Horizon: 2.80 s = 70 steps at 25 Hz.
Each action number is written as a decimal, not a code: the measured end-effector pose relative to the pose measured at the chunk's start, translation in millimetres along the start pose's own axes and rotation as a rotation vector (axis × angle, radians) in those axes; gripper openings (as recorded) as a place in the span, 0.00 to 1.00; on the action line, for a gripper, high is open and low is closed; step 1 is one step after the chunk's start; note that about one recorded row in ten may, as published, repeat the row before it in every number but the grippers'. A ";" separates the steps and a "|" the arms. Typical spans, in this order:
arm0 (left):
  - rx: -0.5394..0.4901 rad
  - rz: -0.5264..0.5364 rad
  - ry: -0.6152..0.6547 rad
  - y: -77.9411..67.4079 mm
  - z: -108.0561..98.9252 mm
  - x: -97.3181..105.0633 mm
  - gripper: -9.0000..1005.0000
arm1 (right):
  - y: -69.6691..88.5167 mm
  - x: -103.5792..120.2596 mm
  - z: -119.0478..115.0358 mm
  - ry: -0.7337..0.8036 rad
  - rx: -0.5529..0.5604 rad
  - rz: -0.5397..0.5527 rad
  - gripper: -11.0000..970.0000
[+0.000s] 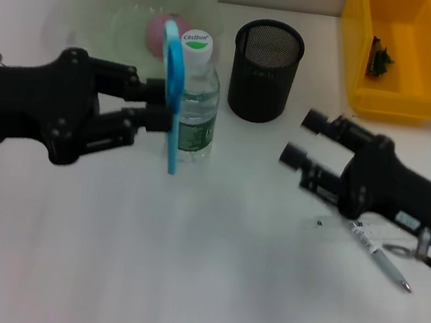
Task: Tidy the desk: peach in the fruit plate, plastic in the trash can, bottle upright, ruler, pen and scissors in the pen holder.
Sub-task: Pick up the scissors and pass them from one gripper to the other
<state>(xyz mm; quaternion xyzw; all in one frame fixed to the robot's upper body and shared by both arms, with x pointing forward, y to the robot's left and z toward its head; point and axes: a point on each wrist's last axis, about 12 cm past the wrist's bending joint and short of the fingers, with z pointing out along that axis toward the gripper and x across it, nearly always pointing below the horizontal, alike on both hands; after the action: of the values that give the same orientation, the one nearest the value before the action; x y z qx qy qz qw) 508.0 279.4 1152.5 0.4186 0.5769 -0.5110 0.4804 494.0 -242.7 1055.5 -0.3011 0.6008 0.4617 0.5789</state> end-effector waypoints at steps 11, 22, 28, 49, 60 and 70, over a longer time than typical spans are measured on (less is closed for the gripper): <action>0.013 0.052 -0.055 -2.6 8.0 24.2 0.25 | 9.8 -19.5 8.4 0.088 -0.283 -0.015 0.68; 0.015 0.037 -0.061 -4.6 12.7 36.8 0.25 | 6.8 -35.0 41.5 0.178 -0.425 0.036 0.67; 0.023 0.034 -0.056 -5.1 14.4 37.8 0.25 | 1.5 -36.5 51.8 0.191 -0.401 0.017 0.67; 0.043 0.048 -0.039 1.2 24.8 33.4 0.25 | 0.2 -40.8 78.5 0.220 -0.449 0.005 0.66; 0.039 0.048 -0.030 2.5 25.9 33.8 0.25 | -0.3 -42.1 81.8 0.216 -0.448 -0.001 0.52; 0.031 0.052 -0.024 4.9 26.6 32.5 0.25 | -1.0 -42.1 83.0 0.221 -0.444 -0.008 0.23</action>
<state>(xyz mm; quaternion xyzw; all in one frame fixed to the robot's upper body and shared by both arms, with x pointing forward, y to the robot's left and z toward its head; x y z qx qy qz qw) 510.1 253.4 1119.3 0.4347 0.5518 -0.5124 0.4940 535.9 -175.4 1104.3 -0.4718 0.5433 0.5445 0.4311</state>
